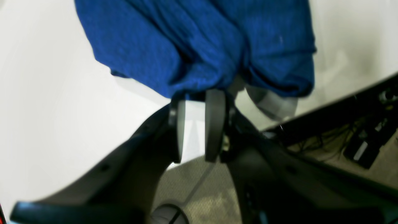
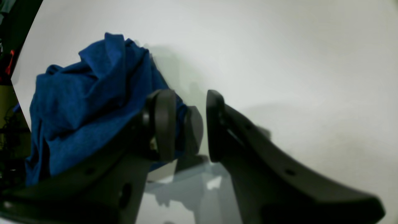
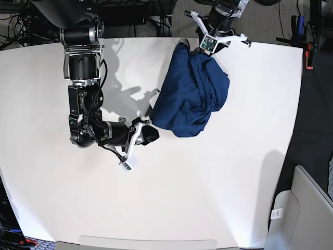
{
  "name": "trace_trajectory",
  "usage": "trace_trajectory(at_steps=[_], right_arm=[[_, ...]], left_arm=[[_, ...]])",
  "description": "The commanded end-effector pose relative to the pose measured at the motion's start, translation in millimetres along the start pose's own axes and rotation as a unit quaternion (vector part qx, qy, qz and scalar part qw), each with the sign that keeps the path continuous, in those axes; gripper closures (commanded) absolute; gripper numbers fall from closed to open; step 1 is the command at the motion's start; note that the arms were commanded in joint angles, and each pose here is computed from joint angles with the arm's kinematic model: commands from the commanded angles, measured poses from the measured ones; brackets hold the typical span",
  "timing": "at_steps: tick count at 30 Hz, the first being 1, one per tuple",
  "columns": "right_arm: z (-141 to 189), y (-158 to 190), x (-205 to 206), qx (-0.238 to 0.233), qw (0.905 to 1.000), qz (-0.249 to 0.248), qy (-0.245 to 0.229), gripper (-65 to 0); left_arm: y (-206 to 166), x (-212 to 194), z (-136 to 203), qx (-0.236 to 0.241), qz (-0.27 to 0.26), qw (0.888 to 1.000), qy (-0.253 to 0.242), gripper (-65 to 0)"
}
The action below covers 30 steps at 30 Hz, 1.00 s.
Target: Fold the T-shirt properly
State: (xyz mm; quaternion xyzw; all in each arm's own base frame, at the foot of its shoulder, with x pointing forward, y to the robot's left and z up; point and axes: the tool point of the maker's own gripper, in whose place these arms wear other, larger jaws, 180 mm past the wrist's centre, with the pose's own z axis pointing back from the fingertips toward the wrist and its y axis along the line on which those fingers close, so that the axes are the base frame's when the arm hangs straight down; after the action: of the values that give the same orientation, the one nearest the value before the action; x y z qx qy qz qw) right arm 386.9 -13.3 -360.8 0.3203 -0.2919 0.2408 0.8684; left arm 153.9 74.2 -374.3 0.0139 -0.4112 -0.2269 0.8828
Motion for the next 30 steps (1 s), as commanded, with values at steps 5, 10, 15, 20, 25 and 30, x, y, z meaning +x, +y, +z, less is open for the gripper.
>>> trace_trajectory(at_steps=[5, 10, 15, 20, 25, 30], right_arm=[[6, 3, 27, 0.005, 0.9992, 0.016, -0.036, -17.7], [6, 3, 27, 0.005, 0.9992, 0.016, -0.036, -17.7], [6, 3, 27, 0.005, 0.9992, 0.016, -0.036, -17.7], [8, 1, 27, 0.003, 0.9992, 0.015, -0.036, -17.7], [6, 3, 28, 0.005, 0.9992, 0.014, -0.038, -17.7], [7, 3, 32, 0.005, 0.9987, 0.014, -0.050, -17.7]], left_arm=[[1, 11, 2, 0.003, 0.000, 1.000, -0.023, -11.5], [-3, 6, 1, 0.003, 0.012, 1.000, -0.003, -11.2], [-6, 9, 0, 0.002, 0.019, 1.000, -0.006, -12.8], [-1, 8, 1, 0.015, 0.024, 1.000, -0.006, -26.9], [4, 14, 7, 0.050, 0.008, 0.998, -0.030, -28.0], [-13, 23, 11, 0.033, -0.019, 0.998, -0.054, -28.0]])
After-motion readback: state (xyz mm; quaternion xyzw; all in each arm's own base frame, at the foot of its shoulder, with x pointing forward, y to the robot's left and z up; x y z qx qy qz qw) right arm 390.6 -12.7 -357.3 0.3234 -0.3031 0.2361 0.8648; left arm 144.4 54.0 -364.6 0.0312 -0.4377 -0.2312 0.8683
